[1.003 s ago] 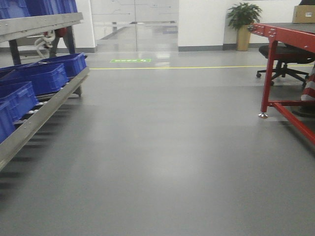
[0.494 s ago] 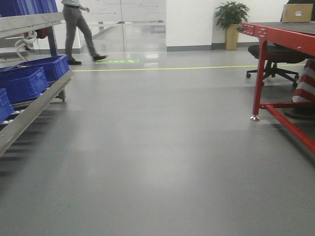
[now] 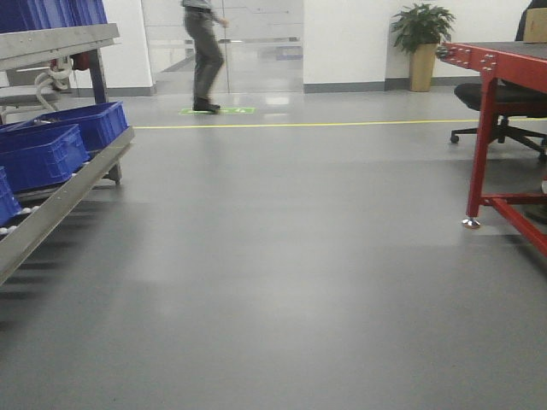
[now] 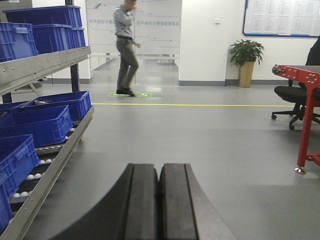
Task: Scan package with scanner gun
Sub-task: 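Drive the base forward along the aisle past the blue bins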
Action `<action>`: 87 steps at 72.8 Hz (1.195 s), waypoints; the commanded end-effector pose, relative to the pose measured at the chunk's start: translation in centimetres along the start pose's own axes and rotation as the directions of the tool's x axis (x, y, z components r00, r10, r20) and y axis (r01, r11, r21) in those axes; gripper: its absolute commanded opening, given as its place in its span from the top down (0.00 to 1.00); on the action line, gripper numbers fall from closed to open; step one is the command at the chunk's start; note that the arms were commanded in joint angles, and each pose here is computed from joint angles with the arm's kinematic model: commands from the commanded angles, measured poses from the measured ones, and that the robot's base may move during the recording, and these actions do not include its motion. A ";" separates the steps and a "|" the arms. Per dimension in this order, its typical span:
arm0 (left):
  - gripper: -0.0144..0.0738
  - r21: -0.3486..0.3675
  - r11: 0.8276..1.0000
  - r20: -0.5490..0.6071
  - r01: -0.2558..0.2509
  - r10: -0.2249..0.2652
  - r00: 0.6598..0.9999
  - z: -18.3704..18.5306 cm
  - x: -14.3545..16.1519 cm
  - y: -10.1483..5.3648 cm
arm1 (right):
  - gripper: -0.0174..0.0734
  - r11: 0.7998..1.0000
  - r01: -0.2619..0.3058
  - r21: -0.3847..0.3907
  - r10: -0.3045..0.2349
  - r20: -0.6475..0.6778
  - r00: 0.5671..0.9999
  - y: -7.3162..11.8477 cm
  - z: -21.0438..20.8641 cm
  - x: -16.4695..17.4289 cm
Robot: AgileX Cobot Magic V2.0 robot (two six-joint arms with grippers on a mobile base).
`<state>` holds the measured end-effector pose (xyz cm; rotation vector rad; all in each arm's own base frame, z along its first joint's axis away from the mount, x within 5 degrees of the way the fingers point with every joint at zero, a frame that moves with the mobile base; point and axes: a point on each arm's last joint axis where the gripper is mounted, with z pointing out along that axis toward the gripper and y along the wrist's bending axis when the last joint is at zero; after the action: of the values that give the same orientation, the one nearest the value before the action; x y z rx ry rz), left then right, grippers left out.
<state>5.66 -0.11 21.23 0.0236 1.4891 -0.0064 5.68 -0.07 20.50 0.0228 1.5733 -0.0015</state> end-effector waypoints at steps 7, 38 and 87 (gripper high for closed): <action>0.96 0.004 1.000 0.024 0.001 -0.001 1.000 0.0 -0.3 0.0 | 0.99 1.000 0.006 0.007 -0.006 0.020 1.000 0.0 0.0 -0.2; 0.96 0.004 1.000 0.024 0.001 -0.001 1.000 0.0 -0.3 0.0 | 0.99 1.000 0.006 0.007 -0.006 0.020 1.000 0.0 0.0 -0.2; 0.96 0.004 1.000 0.024 0.001 -0.001 1.000 0.0 -0.3 0.0 | 0.99 1.000 0.006 0.007 -0.006 0.020 1.000 0.0 0.0 -0.2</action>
<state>5.66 -0.11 21.23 0.0236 1.4891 -0.0064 5.68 -0.07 20.50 0.0228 1.5733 -0.0015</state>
